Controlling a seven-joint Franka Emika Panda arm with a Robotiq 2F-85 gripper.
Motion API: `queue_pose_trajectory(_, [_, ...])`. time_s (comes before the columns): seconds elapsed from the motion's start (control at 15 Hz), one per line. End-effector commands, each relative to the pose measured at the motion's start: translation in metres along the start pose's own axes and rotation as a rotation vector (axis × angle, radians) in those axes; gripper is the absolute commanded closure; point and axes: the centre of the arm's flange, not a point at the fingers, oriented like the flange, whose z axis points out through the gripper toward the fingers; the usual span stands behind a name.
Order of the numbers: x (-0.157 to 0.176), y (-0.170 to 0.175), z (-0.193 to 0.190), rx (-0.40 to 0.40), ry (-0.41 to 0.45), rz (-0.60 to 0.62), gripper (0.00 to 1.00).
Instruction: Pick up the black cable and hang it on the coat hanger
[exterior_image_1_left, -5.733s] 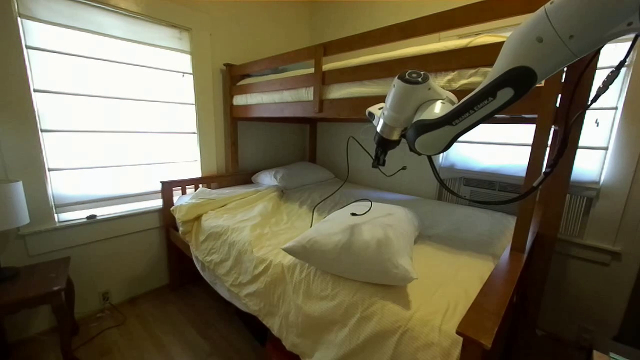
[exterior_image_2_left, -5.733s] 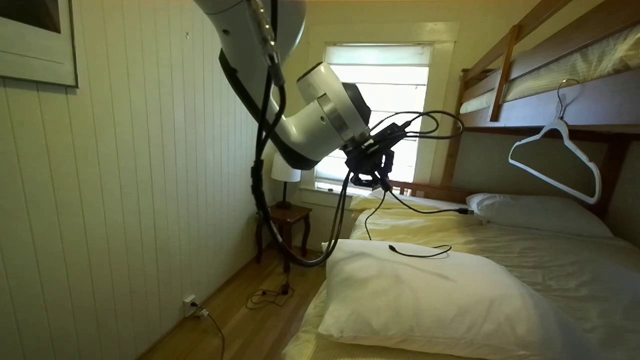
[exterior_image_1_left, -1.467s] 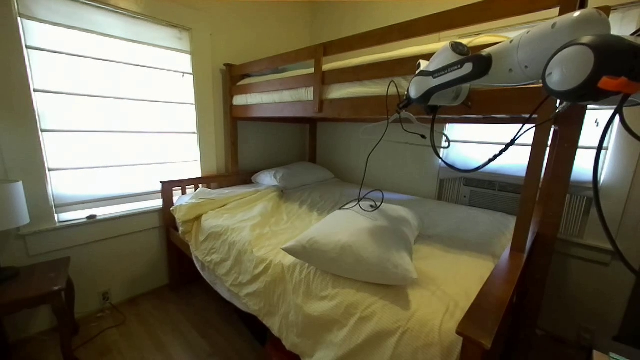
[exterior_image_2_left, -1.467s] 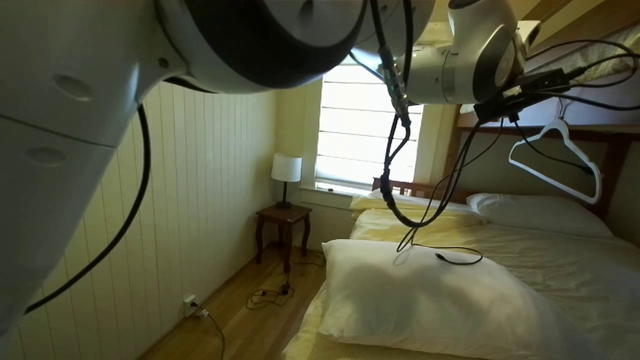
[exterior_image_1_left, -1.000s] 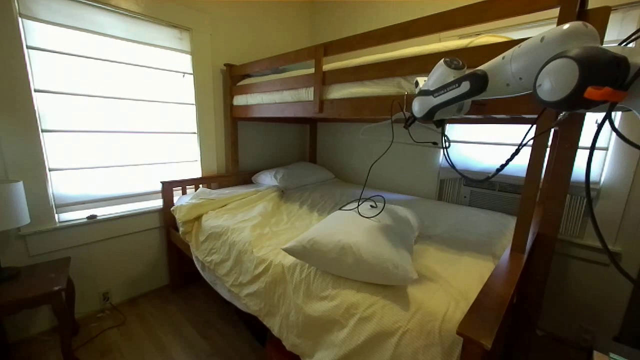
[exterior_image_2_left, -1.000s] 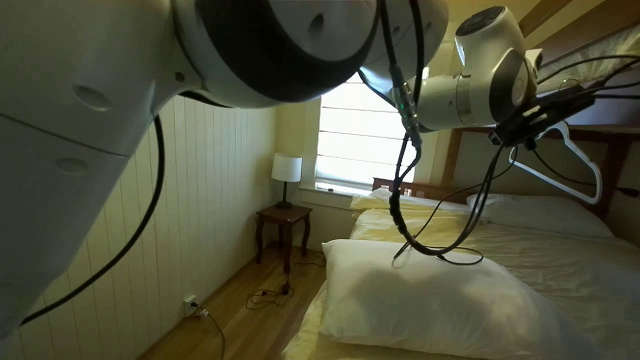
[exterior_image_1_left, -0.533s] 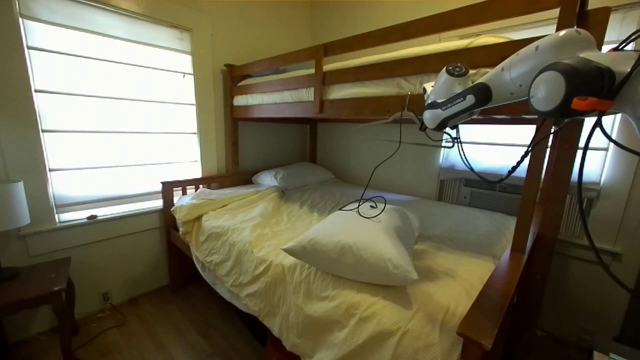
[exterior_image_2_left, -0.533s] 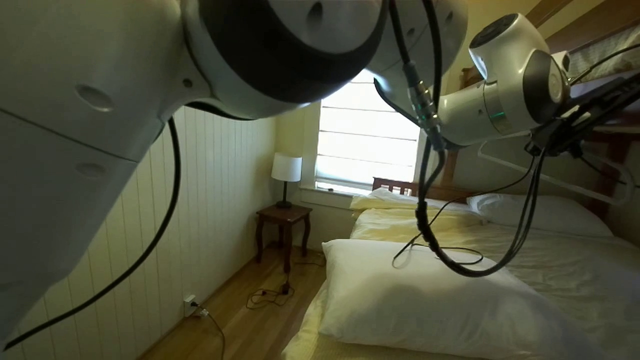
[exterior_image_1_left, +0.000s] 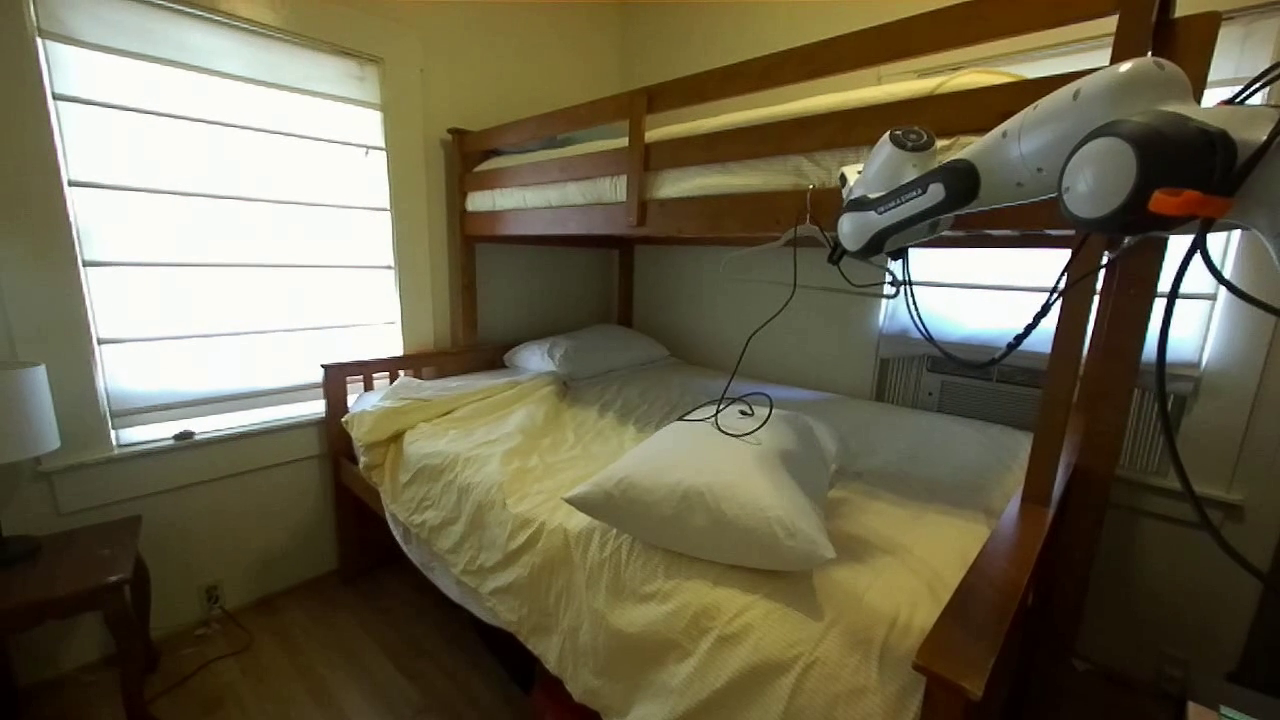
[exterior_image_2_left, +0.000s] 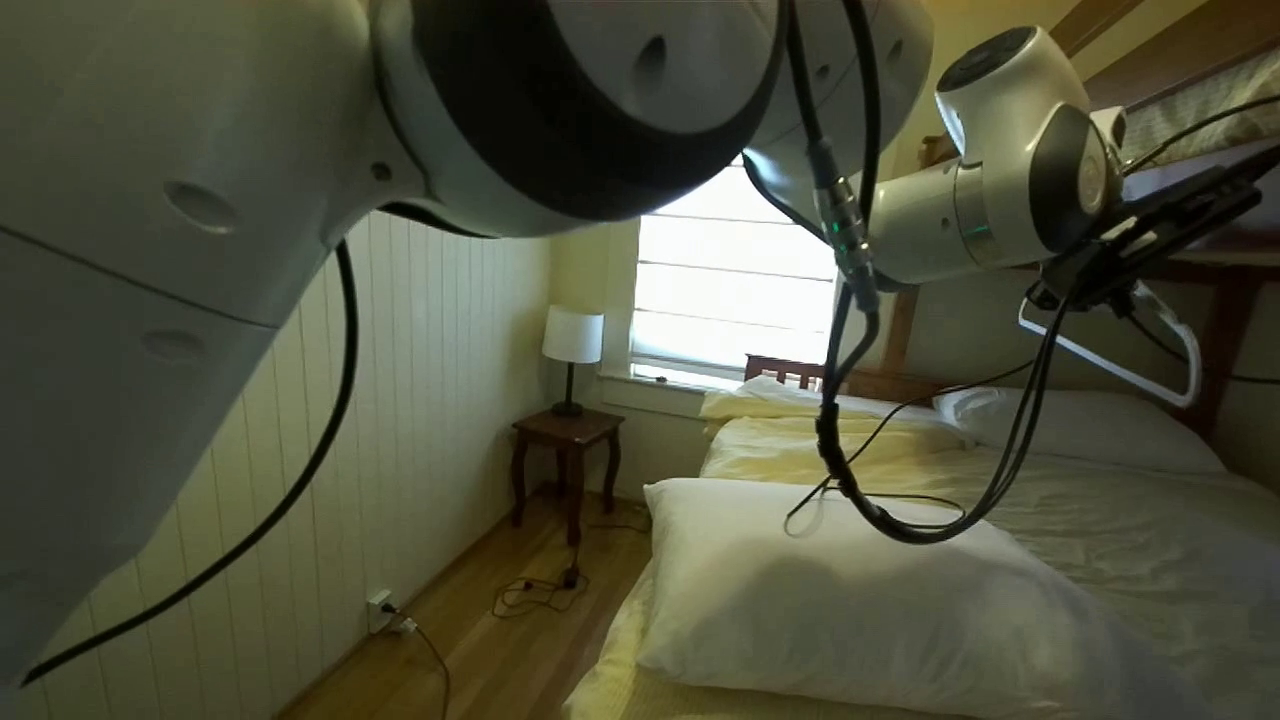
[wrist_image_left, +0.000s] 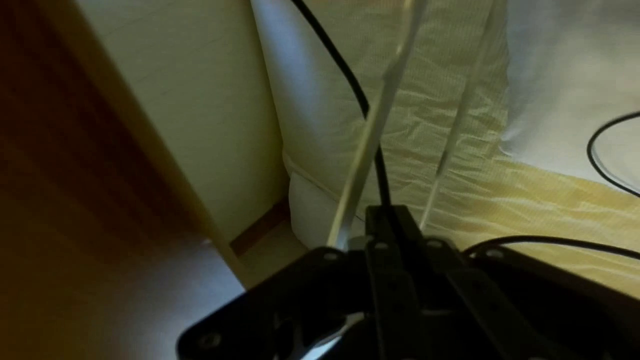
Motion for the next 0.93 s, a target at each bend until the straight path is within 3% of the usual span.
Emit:
queue_pose_trajectory(0.0, [0.026,-0.016,-0.001,0.054,0.065,0.001,0.99])
queue_pose_trajectory(0.13, [0.040,-0.027,-0.001,0.033,0.047,-0.011,0.99])
queue_pose_trajectory(0.27, [0.048,-0.031,0.004,-0.037,0.012,-0.022,0.99])
queue_pose_trajectory(0.67, [0.050,-0.022,0.013,-0.164,-0.065,0.012,0.99])
queue_pose_trajectory(0.8, [0.048,-0.017,0.016,-0.176,-0.095,0.049,0.68])
queue_pose_trajectory(0.87, [0.047,-0.016,0.018,-0.183,-0.113,0.067,0.62])
